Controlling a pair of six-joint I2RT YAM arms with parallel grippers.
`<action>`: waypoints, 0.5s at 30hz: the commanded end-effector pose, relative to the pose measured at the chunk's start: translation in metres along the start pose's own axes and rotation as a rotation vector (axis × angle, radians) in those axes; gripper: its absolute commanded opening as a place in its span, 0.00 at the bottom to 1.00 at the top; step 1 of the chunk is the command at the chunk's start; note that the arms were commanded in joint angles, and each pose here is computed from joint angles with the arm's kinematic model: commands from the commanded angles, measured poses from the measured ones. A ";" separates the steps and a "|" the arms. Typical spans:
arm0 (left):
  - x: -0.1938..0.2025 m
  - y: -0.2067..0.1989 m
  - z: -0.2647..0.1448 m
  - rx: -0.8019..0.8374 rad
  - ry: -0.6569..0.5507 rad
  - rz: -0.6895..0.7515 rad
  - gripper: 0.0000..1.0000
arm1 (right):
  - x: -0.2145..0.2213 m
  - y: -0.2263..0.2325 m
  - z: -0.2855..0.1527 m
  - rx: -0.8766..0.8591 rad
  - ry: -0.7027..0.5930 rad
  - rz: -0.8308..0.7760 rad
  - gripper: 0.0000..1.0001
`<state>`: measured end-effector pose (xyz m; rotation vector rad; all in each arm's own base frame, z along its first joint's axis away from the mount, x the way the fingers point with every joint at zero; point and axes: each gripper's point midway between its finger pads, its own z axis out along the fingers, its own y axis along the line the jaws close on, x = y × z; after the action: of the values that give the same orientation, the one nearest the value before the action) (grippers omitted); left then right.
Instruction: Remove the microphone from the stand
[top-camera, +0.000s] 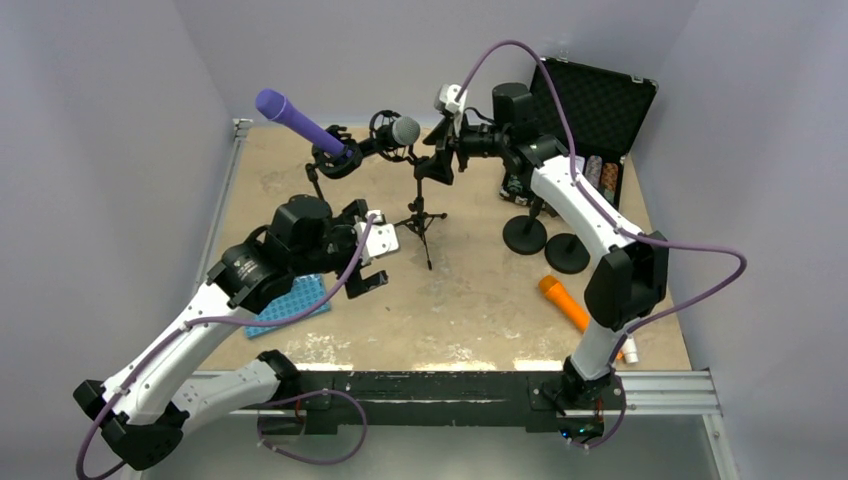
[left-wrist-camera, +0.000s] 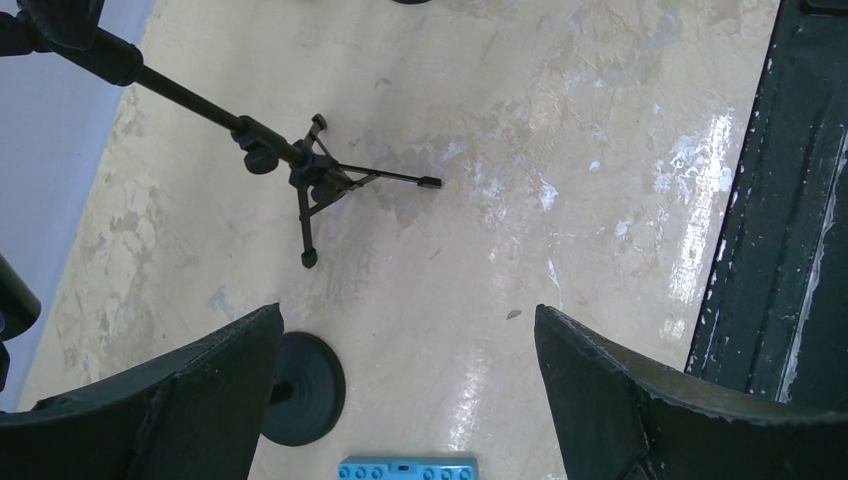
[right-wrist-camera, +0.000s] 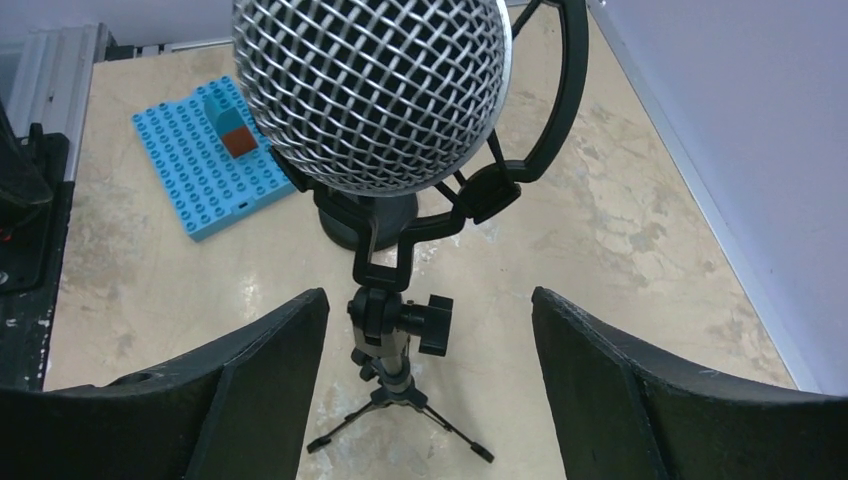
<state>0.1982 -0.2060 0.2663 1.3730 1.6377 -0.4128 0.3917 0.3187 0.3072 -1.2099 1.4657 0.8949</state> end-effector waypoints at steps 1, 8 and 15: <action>-0.019 0.011 -0.006 -0.028 -0.046 0.017 1.00 | -0.010 -0.003 0.007 0.007 -0.036 -0.026 0.77; -0.018 0.010 -0.008 -0.023 -0.039 0.005 1.00 | -0.011 0.005 0.014 -0.019 -0.050 -0.004 0.75; -0.016 0.011 -0.008 -0.030 -0.029 0.013 1.00 | 0.000 0.003 0.023 0.010 -0.038 0.052 0.74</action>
<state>0.2009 -0.2069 0.2712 1.3708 1.6401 -0.4100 0.3898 0.3363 0.2991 -1.1885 1.4746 0.9425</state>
